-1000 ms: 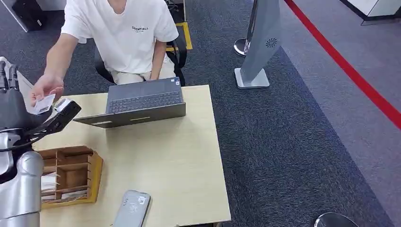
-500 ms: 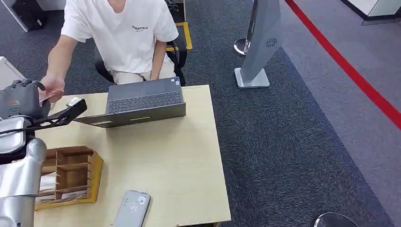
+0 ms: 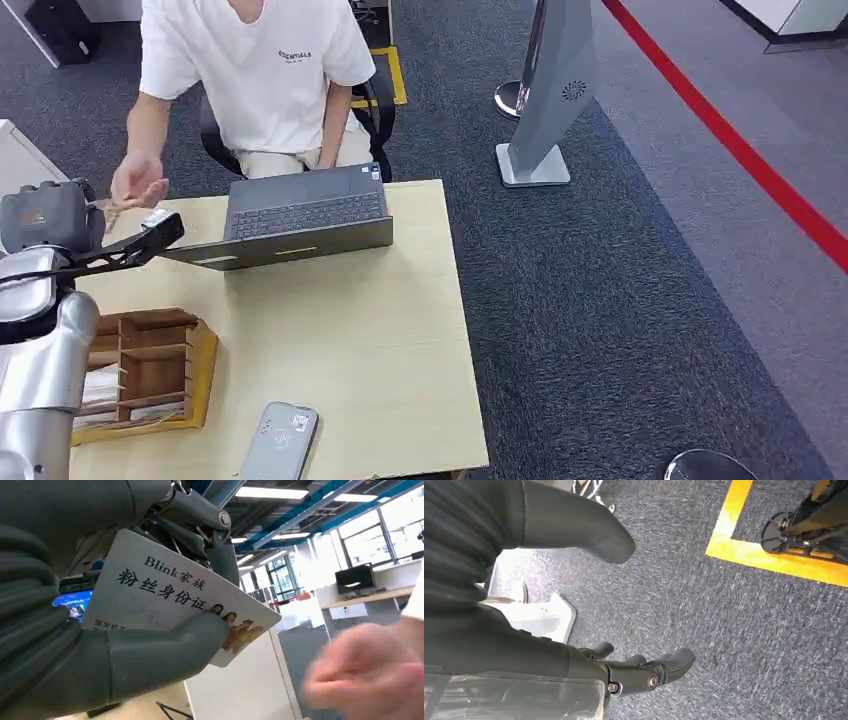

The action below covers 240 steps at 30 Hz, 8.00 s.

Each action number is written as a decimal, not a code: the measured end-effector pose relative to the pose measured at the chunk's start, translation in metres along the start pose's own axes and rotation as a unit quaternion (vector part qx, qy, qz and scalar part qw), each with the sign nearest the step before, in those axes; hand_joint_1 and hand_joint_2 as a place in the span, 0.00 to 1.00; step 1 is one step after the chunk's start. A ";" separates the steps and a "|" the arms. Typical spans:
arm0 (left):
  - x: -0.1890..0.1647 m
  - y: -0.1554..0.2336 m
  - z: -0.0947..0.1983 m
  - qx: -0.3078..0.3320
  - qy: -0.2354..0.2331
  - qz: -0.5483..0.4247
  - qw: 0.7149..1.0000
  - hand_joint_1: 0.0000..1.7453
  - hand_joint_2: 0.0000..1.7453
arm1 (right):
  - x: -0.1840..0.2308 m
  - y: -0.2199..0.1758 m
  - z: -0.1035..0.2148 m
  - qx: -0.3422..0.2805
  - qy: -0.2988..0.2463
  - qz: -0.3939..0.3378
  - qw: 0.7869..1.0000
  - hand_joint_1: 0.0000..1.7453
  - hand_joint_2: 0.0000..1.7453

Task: Pass the card to the sensor for recognition and then transmit it.

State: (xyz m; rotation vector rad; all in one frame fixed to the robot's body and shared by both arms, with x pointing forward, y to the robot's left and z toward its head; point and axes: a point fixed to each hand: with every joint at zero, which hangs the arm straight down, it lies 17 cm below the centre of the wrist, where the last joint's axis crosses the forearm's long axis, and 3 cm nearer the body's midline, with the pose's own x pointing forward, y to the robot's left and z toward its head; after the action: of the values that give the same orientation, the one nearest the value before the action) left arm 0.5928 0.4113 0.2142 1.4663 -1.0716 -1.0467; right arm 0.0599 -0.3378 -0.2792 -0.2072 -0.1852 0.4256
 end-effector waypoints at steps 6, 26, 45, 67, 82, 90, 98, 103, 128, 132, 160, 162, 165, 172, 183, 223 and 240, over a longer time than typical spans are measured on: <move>0.014 0.014 0.008 0.046 -0.023 0.008 0.999 1.00 1.00 | -0.001 0.002 0.000 0.003 0.002 0.002 1.000 0.00 1.00; 0.061 0.108 0.165 0.234 -0.080 0.087 0.965 1.00 1.00 | -0.003 0.022 0.004 0.012 0.017 -0.019 1.000 0.00 1.00; 0.127 -0.043 0.298 0.017 -0.166 0.125 0.978 1.00 1.00 | -0.007 0.028 0.010 -0.005 0.038 -0.080 0.996 0.00 1.00; 0.195 -0.142 0.373 -0.176 -0.220 0.147 0.948 1.00 1.00 | -0.006 0.023 0.009 -0.016 0.034 -0.077 0.996 0.00 1.00; 0.195 -0.157 0.378 -0.196 -0.221 0.125 0.947 1.00 1.00 | -0.009 0.023 0.008 -0.013 0.039 -0.077 0.996 0.00 1.00; 0.181 -0.120 0.339 -0.100 -0.216 0.083 0.968 1.00 1.00 | -0.010 0.026 0.009 -0.005 0.039 -0.077 0.996 0.00 1.00; 0.139 -0.033 0.267 0.035 -0.163 0.089 0.982 1.00 1.00 | -0.006 0.028 0.009 0.000 0.034 -0.065 0.997 0.00 1.00; 0.116 0.022 0.239 0.127 -0.136 0.087 0.979 1.00 1.00 | -0.004 0.029 0.008 0.003 0.025 -0.051 0.998 0.00 1.00; 0.073 0.141 0.004 0.219 -0.060 -0.111 0.968 1.00 1.00 | 0.006 0.019 0.002 0.038 -0.004 0.056 0.998 0.00 1.00; 0.078 0.141 -0.006 0.212 -0.060 -0.117 0.968 1.00 1.00 | 0.006 0.018 0.001 0.038 -0.003 0.057 0.998 0.00 1.00; 0.161 0.132 0.067 0.210 -0.166 -0.037 0.963 0.00 1.00 | -0.006 0.018 0.002 0.040 0.025 0.051 0.998 0.00 1.00; 0.169 0.132 0.088 0.215 -0.175 -0.018 0.961 0.00 1.00 | -0.009 0.021 0.003 0.042 0.030 0.047 0.998 0.00 1.00; 0.173 0.137 0.104 0.224 -0.182 -0.001 0.957 0.00 1.00 | -0.010 0.024 0.003 0.044 0.032 0.042 0.998 0.00 1.00; 0.180 0.115 0.191 0.228 -0.225 0.069 0.945 0.00 1.00 | -0.014 0.033 0.005 0.039 0.041 0.009 0.998 0.00 1.00; 0.165 0.040 0.290 0.112 -0.219 0.126 0.961 0.00 1.00 | -0.013 0.046 0.011 0.028 0.054 -0.041 0.997 0.00 1.00; 0.049 -0.035 0.294 0.003 -0.057 0.103 0.993 0.00 1.00 | -0.015 0.042 0.016 0.013 0.064 -0.077 0.995 0.00 1.00; 0.077 -0.062 0.317 -0.052 -0.082 0.102 0.990 0.00 1.00 | -0.015 0.040 0.015 0.009 0.064 -0.082 0.995 0.00 1.00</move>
State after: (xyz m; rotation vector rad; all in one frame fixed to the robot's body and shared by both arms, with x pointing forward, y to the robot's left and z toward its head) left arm 0.3104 0.2728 0.1064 1.1770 -1.2369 -1.0738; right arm 0.0270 -0.3060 -0.2762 -0.1997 -0.0720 0.2489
